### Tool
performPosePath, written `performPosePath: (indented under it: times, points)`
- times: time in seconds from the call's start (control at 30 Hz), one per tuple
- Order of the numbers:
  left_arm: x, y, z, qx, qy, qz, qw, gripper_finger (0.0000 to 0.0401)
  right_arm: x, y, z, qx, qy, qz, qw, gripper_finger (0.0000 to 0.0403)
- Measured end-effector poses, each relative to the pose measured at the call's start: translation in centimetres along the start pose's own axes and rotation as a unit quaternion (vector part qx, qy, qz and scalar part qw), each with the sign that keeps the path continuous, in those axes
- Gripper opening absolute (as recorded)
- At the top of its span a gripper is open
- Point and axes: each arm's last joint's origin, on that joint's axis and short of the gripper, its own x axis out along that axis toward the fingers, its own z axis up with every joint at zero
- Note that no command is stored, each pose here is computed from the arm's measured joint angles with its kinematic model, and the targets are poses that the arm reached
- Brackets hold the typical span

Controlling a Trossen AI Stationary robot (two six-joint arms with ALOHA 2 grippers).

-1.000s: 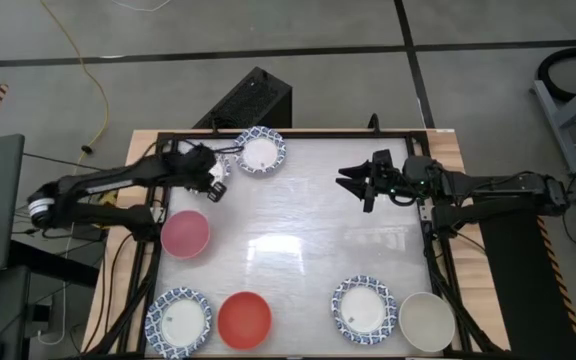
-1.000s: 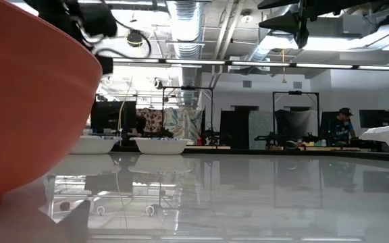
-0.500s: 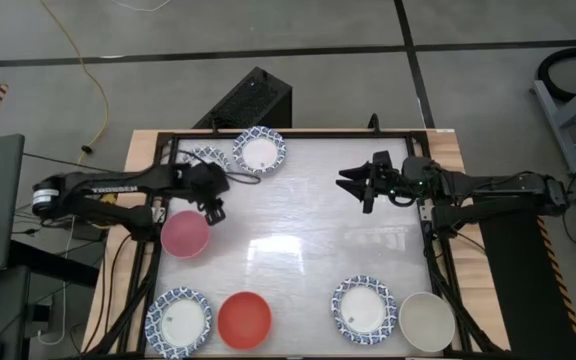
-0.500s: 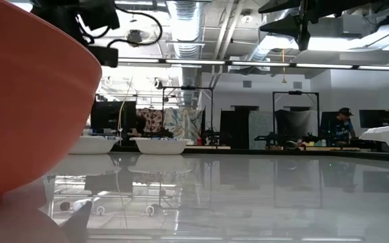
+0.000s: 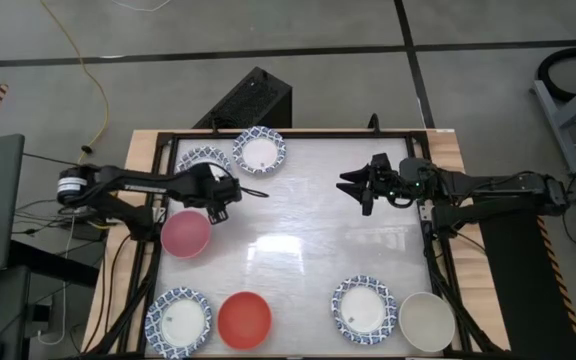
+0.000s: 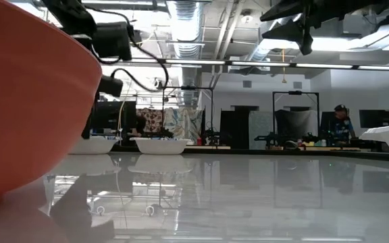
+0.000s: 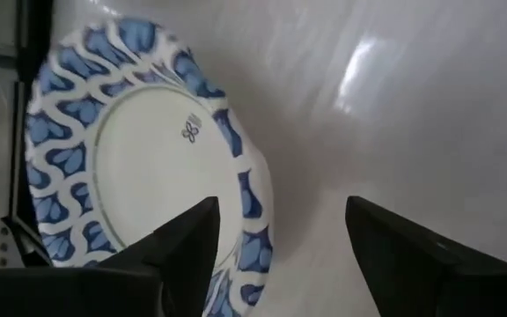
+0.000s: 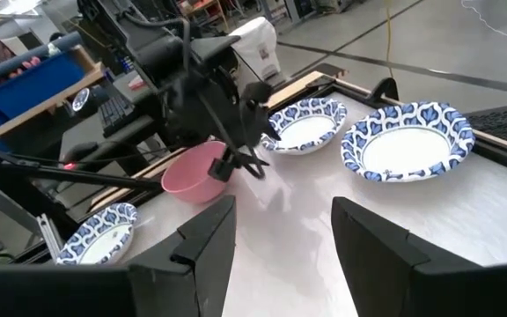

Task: Nest bowls inside each other by size order
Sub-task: Stack the white bowl onto the other white bowl

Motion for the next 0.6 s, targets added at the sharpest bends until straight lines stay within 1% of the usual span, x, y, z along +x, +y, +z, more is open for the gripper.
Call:
performPosePath:
  times: [0.1, 0.17, 0.27, 0.37, 0.47, 0.5, 0.53, 0.6]
  points:
    - [1.3, -0.6, 0.1, 0.011, 0.026, 0.022, 0.999, 0.0238, 0.0, 0.0, 0.0, 0.0, 0.0, 0.0, 1.0, 0.021]
    - [2.2, -0.8, 0.1, 0.003, 0.047, 0.041, 0.998, 0.0237, 0.0, 0.0, 0.0, 0.0, 0.0, 0.0, 1.0, 0.021]
    - [3.3, -1.0, -0.1, -0.008, 0.078, 0.042, 0.996, 0.0215, 0.0, 0.0, 0.0, 0.001, 0.0, 0.0, 1.0, 0.021]
    - [3.9, -1.2, -0.2, -0.014, 0.096, 0.035, 0.995, 0.0159, 0.0, 0.0, 0.0, 0.005, 0.0, 0.0, 1.0, 0.021]
    - [4.0, -1.2, -0.2, -0.023, 0.1, 0.026, 0.994, 0.0077, 0.0, 0.0, 0.0, 0.005, 0.0, 0.0, 1.0, 0.021]
    - [4.0, -1.1, -0.2, -0.023, 0.097, 0.031, 0.994, 0.0047, 0.0, 0.0, 0.0, 0.006, 0.0, 0.001, 1.0, 0.021]
    - [3.8, -1.0, -0.2, -0.025, 0.095, 0.034, 0.995, 0.0025, 0.0, 0.0, 0.0, 0.007, 0.0, 0.001, 1.0, 0.021]
    - [3.4, -0.8, -0.2, -0.04, 0.086, 0.034, 0.995, 0.0013, 0.0, 0.0, 0.0, 0.01, -0.001, 0.001, 1.0, 0.021]
